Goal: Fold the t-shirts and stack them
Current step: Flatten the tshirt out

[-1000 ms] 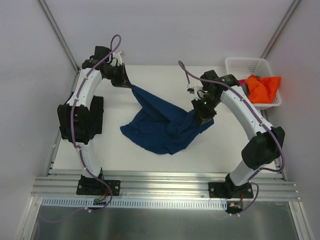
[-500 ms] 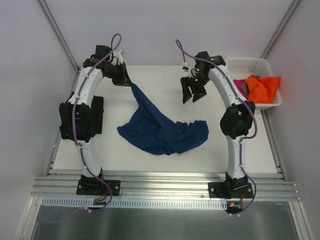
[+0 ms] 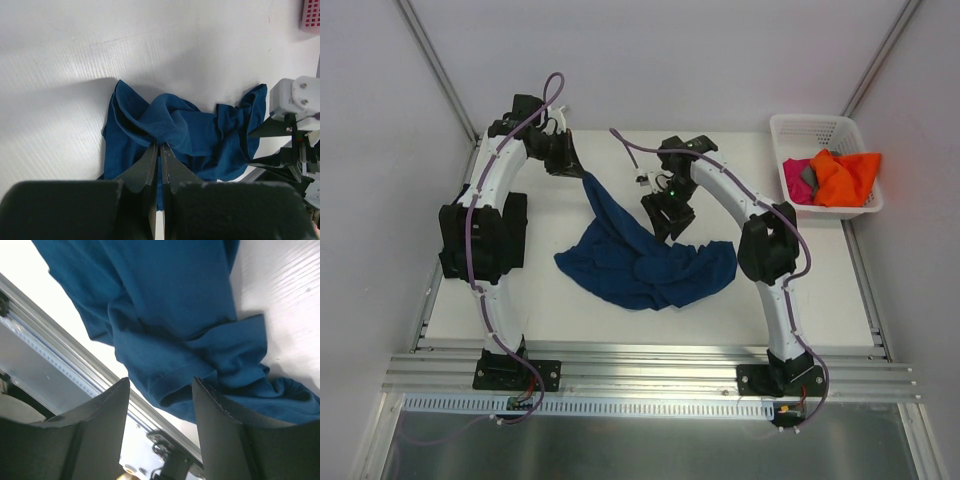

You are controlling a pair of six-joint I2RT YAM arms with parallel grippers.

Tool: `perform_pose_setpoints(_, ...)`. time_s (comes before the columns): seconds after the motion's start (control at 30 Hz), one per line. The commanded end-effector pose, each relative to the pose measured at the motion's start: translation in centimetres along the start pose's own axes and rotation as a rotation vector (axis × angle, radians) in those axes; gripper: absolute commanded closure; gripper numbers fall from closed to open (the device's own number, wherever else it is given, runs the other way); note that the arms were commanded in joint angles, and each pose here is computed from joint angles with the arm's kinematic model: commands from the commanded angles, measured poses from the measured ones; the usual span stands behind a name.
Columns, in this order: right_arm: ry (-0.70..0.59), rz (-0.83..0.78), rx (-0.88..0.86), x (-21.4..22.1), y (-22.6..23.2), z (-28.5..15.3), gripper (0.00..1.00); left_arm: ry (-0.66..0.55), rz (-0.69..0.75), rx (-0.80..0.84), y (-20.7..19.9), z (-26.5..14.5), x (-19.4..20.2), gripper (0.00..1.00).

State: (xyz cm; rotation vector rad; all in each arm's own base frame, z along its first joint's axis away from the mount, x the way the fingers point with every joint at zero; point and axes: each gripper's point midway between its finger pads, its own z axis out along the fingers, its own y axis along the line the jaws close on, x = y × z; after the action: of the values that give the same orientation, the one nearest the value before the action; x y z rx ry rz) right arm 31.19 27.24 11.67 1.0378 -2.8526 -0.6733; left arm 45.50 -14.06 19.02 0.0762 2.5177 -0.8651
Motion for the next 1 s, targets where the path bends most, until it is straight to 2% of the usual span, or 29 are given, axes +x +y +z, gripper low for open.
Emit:
perform_pose_setpoints(0.0,0.063,-0.081,-0.010,3.0,1.7,-2.3,0.44,-0.026,0.008,0.002,-0.2,-0.6,-1.0,1.00)
perform_pose_setpoints(0.17,0.135,-0.136,-0.032,3.5,1.9,-0.4,0.43,-0.040,0.011,0.000,-0.2,-0.6,-1.7,1.00)
perform_pose_setpoints(0.57,0.161,-0.199,-0.100,0.9,2.9,4.3,0.41,-0.067,0.001,-0.017,0.4,-1.8,-2.1,1.00)
perform_pose_setpoints(0.83,0.181,-0.214,-0.102,1.7,3.0,4.0,0.43,-0.074,0.002,-0.029,0.6,-2.0,-2.2,1.00)
perform_pose_setpoints(0.9,0.182,-0.217,-0.108,1.9,3.1,3.6,0.61,-0.075,0.001,-0.027,0.6,-1.8,-2.3,1.00)
perform_pose_setpoints(0.93,0.180,-0.218,-0.108,1.9,3.0,3.5,0.77,-0.077,-0.001,-0.027,0.6,-1.8,-2.3,1.00)
perform_pose_setpoints(0.97,0.172,-0.216,-0.098,1.9,2.9,3.1,0.99,-0.078,0.001,-0.028,0.6,-1.8,-2.4,1.00)
